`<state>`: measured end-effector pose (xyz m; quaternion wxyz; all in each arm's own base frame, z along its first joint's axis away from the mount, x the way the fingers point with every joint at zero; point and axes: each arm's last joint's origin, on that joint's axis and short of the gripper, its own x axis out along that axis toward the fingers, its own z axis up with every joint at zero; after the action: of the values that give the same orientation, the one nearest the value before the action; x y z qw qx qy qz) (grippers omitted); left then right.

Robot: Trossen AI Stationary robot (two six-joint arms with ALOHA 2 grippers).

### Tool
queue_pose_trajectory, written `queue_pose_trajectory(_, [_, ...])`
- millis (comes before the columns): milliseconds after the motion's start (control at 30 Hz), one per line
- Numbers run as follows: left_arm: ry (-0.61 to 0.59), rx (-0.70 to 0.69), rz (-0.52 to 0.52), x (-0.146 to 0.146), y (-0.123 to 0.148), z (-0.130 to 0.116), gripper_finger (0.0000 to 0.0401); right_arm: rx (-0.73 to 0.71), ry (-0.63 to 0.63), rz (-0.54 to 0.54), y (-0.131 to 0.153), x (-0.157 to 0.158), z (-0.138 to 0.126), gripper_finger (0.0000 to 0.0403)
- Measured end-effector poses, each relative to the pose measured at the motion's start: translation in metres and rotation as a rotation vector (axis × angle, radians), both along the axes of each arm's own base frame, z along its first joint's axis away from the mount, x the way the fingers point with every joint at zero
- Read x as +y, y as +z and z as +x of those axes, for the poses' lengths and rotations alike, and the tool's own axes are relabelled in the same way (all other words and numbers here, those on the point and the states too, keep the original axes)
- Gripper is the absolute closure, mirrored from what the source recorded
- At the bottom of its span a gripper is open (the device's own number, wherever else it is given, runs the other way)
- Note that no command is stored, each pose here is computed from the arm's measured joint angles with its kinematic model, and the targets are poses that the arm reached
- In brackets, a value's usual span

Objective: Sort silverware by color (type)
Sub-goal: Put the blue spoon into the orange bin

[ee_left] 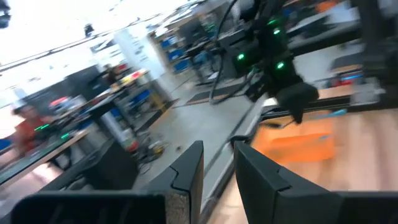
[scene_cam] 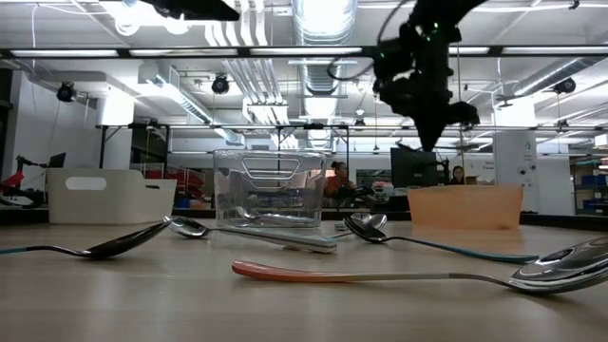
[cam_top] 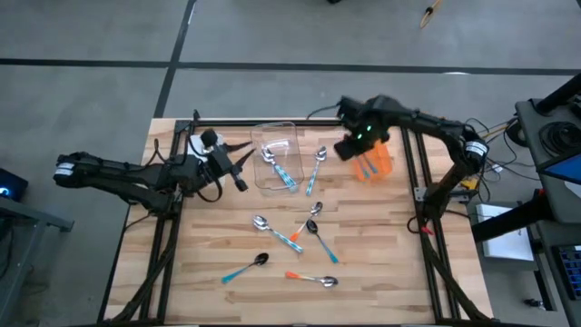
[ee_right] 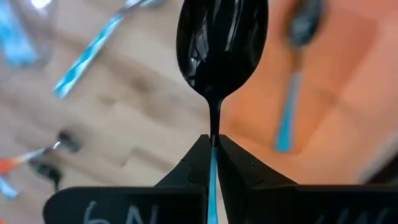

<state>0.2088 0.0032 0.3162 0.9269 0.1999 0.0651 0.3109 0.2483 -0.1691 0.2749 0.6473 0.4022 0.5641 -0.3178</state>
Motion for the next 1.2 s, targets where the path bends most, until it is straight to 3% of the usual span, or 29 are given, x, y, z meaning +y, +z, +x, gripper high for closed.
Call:
queue_pose_trajectory(167, [0.075, -0.002, 0.017, 0.007, 0.001, -0.001, 0.0330, 0.043, -0.099, 0.029, -0.008, -0.035, -0.035, 0.0394])
queue_pose_trajectory(400, [0.154, -0.030, 0.116, 0.022, 0.014, -0.004, 0.0330, 0.119, -0.158, 0.121, -0.010, -0.042, -0.060, 0.0394])
queue_pose_trajectory(867, [0.203, -0.123, 0.097, 0.031, 0.022, -0.007, 0.0330, 0.112, 0.008, 0.088, -0.021, -0.051, -0.055, 0.0394])
queue_pose_trajectory(1200, [0.211, -0.126, 0.092, 0.031, 0.022, -0.008, 0.0330, 0.243, 0.135, 0.052, -0.049, -0.064, -0.046, 0.0394])
